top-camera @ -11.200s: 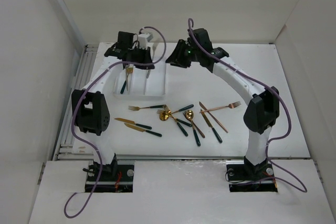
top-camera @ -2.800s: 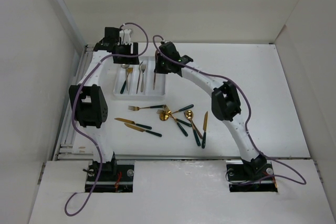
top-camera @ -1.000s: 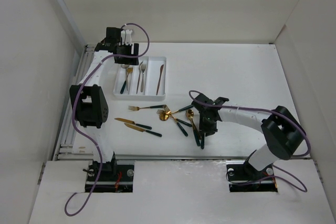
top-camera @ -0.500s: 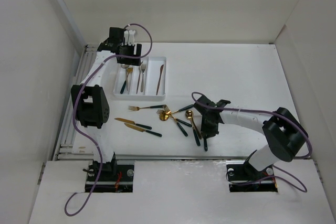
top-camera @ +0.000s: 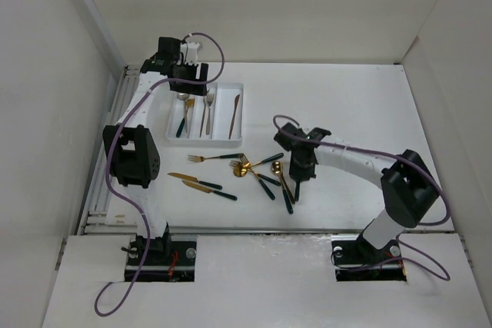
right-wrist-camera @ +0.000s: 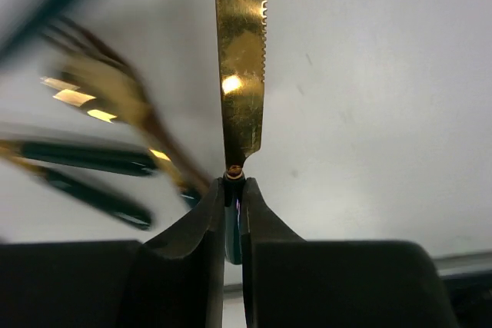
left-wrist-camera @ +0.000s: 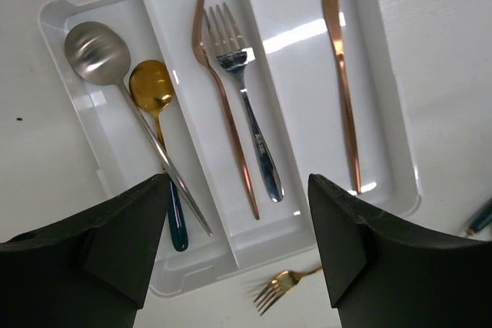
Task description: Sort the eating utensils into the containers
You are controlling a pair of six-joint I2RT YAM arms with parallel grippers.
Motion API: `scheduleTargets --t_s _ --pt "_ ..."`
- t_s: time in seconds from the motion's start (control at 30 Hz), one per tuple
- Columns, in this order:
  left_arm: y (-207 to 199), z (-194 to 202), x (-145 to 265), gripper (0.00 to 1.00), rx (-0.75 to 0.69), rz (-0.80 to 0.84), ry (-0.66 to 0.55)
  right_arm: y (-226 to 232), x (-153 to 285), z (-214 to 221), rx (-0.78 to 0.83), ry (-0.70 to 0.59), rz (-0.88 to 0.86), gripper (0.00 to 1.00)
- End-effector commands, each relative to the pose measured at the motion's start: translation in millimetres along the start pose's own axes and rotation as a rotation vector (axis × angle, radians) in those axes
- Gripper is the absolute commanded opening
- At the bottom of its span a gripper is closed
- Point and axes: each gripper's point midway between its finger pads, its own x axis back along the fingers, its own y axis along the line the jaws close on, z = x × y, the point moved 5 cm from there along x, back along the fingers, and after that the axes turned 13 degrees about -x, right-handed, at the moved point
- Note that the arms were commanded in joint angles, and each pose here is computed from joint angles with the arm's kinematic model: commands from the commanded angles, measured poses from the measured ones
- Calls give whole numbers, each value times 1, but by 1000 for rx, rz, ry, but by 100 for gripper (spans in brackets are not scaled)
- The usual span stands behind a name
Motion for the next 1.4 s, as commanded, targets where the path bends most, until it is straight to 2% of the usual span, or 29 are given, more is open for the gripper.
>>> scheduleTargets --t_s 0.0,0.07,0.13,0.2,0.27,0.33,0.4,0.43,0.57,0.6,0.63,0.67,0.7,0.73,0.93,1.03,1.13,1.17,1.27,1.37 --pt "-13 -46 53 70 -113 81 -154 31 61 -75 -37 -277 -98 0" --pt "-28 -60 64 76 -161 176 -206 63 105 -114 -72 -382 -244 0" --pt "-42 -64 75 81 -214 254 -230 93 125 -139 -66 -450 -362 0" --pt "-63 -64 83 82 -248 381 -259 122 157 -160 -77 -506 -494 0" --pt "-87 -65 91 82 -285 510 -299 148 161 -173 -90 -524 -555 0" --pt "-102 -60 95 84 -281 598 -304 170 182 -183 -97 -532 -656 0" --pt "-113 -60 97 85 -291 670 -323 190 174 -189 -83 -497 -703 0" --pt "-113 -60 97 86 -291 670 -323 201 187 -194 -85 -505 -755 0" --pt "-94 -67 86 86 -220 491 -287 233 160 -195 -37 -447 -778 0" --pt "-89 -65 80 86 -195 439 -264 246 139 -194 -7 -430 -777 0" --pt "-69 -60 76 86 -141 315 -228 253 125 -187 28 -390 -786 0" --pt "-60 -58 72 86 -120 263 -214 260 123 -189 33 -385 -798 0" --pt "-50 -55 70 86 -100 218 -204 266 92 -184 55 -349 -742 0" --pt "-37 -52 69 86 -89 142 -183 269 81 -183 68 -341 -724 0" --pt "-22 -36 65 86 -54 36 -120 289 25 -169 140 -278 -683 0" --pt "-20 -29 61 86 -58 22 -97 290 16 -167 153 -269 -666 0" --pt "-19 -28 65 86 -80 11 -93 288 6 -162 175 -244 -648 18" --pt "-19 -26 64 86 -90 13 -84 288 7 -160 191 -235 -657 32" --pt "-20 -20 67 85 -105 17 -72 285 13 -159 194 -228 -663 51" --pt "-21 -19 69 84 -105 17 -72 284 41 -166 193 -269 -709 54"
